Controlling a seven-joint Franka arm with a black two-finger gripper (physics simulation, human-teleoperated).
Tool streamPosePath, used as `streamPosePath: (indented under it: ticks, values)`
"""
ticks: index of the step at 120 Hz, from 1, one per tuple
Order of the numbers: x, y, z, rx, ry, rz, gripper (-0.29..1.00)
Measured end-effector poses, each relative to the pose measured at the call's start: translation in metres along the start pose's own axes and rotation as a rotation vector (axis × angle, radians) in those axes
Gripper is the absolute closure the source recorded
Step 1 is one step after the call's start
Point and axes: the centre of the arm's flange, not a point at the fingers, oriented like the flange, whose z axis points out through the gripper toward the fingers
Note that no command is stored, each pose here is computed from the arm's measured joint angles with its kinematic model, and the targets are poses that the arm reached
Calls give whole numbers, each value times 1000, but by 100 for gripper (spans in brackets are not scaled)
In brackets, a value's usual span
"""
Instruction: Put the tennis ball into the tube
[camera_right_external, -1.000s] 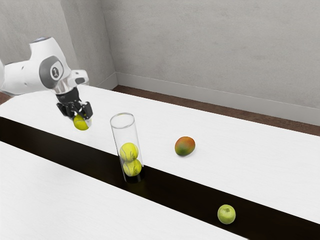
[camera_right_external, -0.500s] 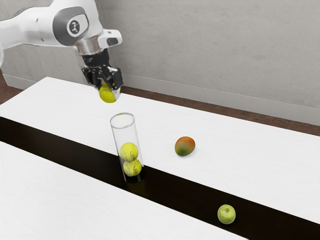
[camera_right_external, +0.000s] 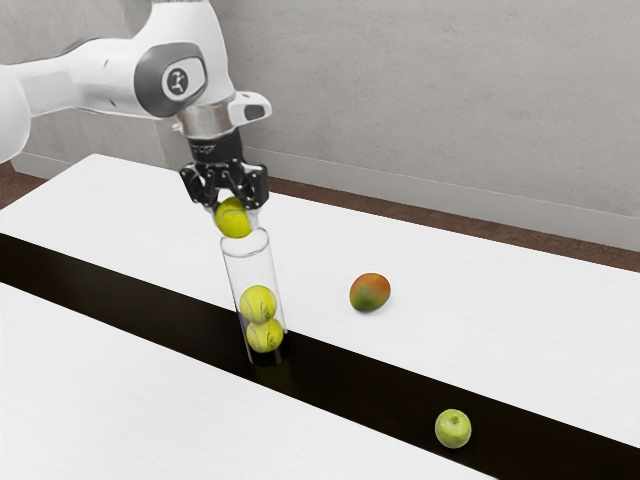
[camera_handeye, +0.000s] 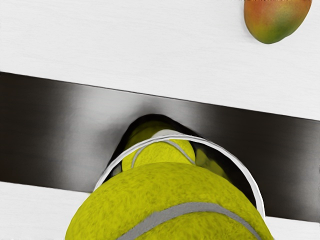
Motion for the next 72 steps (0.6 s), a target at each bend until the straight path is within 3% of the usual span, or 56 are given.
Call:
streamPosePath:
  ticks: [40, 72]
  values:
    - [-4, 4, -3, -10, 8, -92, 11]
    - [-42, -14, -86, 62, 163, -68, 3]
